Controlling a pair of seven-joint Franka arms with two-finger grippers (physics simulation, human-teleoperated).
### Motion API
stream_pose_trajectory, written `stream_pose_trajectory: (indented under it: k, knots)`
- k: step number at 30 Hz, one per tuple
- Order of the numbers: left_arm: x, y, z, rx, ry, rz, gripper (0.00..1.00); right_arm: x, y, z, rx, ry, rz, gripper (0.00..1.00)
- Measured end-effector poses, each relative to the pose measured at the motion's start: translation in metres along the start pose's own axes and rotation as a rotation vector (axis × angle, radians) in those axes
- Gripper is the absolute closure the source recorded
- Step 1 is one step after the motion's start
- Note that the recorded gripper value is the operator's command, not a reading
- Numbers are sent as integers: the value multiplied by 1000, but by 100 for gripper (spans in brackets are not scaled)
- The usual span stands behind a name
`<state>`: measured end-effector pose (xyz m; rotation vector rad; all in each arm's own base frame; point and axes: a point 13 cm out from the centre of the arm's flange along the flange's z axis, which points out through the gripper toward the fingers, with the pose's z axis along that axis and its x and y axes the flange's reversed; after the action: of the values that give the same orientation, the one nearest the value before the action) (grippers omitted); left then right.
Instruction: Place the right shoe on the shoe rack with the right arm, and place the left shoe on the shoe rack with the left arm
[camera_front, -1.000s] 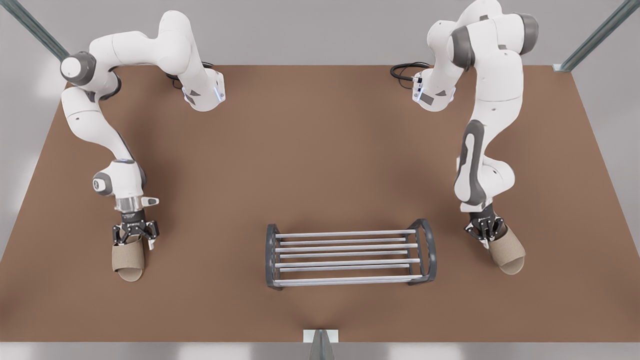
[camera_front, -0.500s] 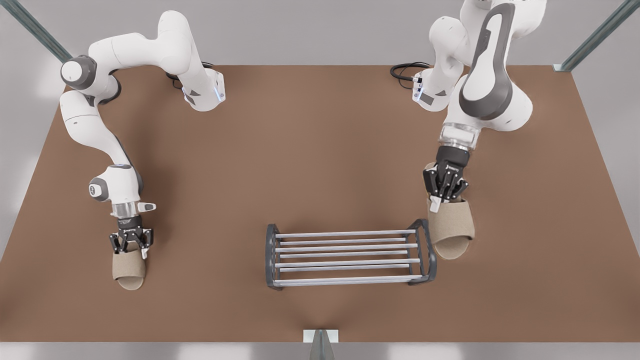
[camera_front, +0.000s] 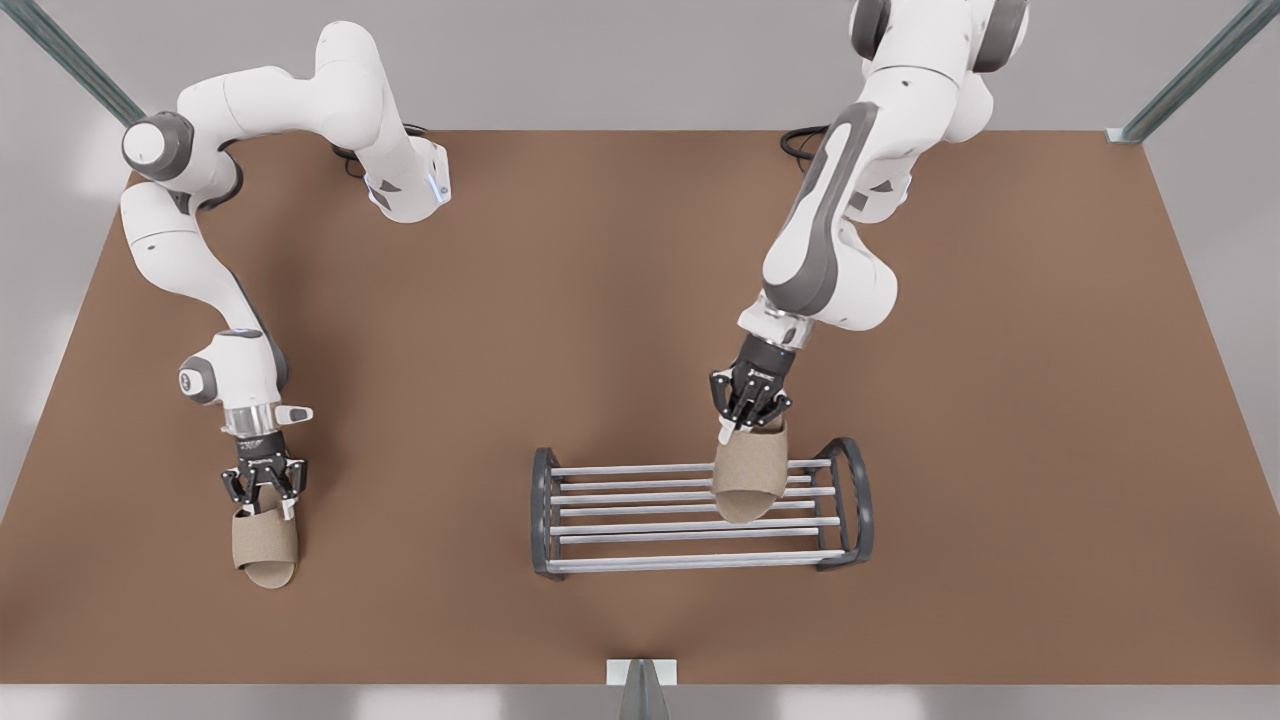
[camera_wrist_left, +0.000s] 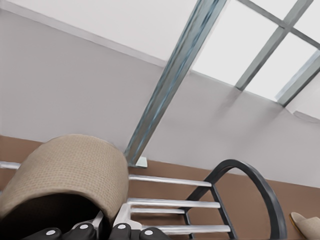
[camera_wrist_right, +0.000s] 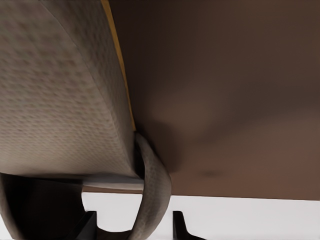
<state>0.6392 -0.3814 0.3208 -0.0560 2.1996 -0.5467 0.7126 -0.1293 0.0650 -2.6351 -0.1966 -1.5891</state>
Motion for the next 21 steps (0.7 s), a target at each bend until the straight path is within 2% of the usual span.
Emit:
stream_pose_trajectory:
  k: [7,9,13,17,18,19,21]
  knots:
    - [24,24,39,-48,23,-10,79,1,-3,12,2,1,-1,34]
    - [26,33,50,-62,23,-18,79,2,-3,15,2,2,-3,40]
    - [32,44,64,-79,26,-38,79,4,-6,17,9,4,-1,41]
    - [35,48,68,-85,29,-45,79,12,-5,15,11,12,4,55]
    - [35,48,68,-85,29,-46,15,14,-3,14,9,14,5,58]
    - [34,47,67,-84,28,-48,0,18,-1,13,8,18,7,60]
    - [35,46,67,-83,28,-50,0,26,1,9,7,27,4,68]
